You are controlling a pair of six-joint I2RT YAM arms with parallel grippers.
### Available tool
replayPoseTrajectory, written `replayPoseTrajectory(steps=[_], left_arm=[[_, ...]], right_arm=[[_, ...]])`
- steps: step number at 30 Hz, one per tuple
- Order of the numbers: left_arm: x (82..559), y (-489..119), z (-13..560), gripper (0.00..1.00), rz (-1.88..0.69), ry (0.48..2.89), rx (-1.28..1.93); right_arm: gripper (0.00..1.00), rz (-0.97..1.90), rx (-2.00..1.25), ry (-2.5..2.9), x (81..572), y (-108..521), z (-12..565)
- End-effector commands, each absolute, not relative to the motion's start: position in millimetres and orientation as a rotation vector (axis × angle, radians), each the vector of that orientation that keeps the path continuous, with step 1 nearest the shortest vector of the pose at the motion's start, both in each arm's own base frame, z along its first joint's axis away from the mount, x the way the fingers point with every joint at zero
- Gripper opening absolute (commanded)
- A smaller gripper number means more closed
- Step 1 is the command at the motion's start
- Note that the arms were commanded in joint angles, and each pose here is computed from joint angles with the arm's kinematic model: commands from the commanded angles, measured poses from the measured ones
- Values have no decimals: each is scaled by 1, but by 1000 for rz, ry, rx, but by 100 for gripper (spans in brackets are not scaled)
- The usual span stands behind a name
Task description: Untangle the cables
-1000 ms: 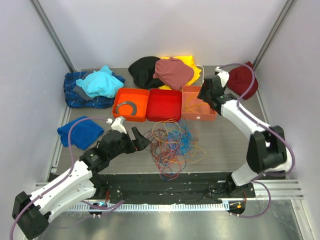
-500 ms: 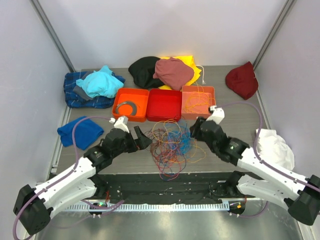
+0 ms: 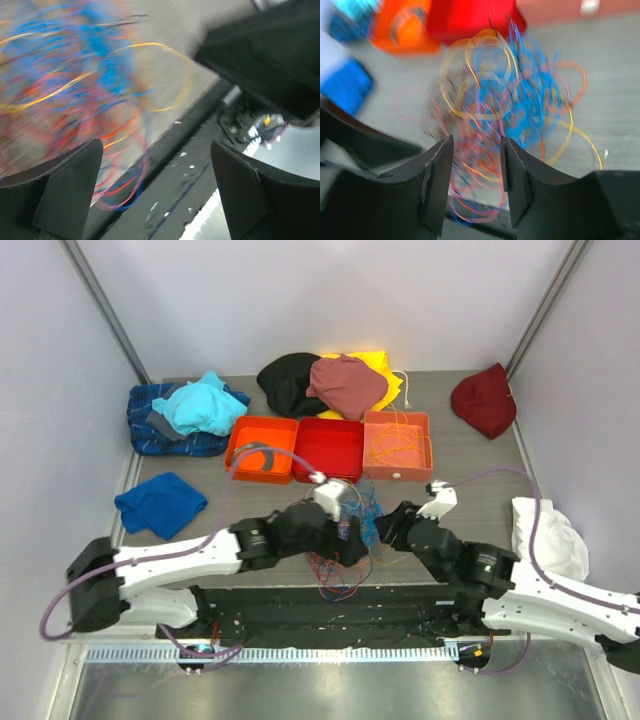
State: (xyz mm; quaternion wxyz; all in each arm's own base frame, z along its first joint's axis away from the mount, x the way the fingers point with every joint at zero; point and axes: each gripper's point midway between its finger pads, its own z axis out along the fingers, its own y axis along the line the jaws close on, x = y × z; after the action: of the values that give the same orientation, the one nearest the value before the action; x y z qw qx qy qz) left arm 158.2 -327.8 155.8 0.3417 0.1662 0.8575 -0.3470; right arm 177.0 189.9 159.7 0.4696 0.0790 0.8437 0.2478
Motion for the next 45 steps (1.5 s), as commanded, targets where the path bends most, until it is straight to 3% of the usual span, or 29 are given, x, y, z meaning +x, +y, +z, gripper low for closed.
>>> replayPoseTrajectory(steps=[1, 5, 13, 22, 27, 33, 45], left_arm=[[138, -385, 157, 92, -846, 2139, 749], [125, -421, 125, 87, -803, 2155, 933], [134, -456, 91, 82, -770, 2147, 1011], [141, -440, 64, 77, -705, 2147, 973], [153, -407, 76, 77, -654, 2119, 788], [153, -402, 73, 77, -685, 2107, 730], [150, -420, 89, 77, -703, 2025, 819]], right_arm=[[50, 676, 383, 1787, 199, 166, 259], [50, 662, 384, 1698, 199, 147, 313], [51, 685, 410, 1648, 190, 120, 333], [51, 762, 593, 1442, 178, 56, 364], [51, 644, 605, 1437, 178, 34, 358], [51, 582, 542, 1501, 186, 54, 348], [51, 554, 523, 1526, 188, 60, 334]])
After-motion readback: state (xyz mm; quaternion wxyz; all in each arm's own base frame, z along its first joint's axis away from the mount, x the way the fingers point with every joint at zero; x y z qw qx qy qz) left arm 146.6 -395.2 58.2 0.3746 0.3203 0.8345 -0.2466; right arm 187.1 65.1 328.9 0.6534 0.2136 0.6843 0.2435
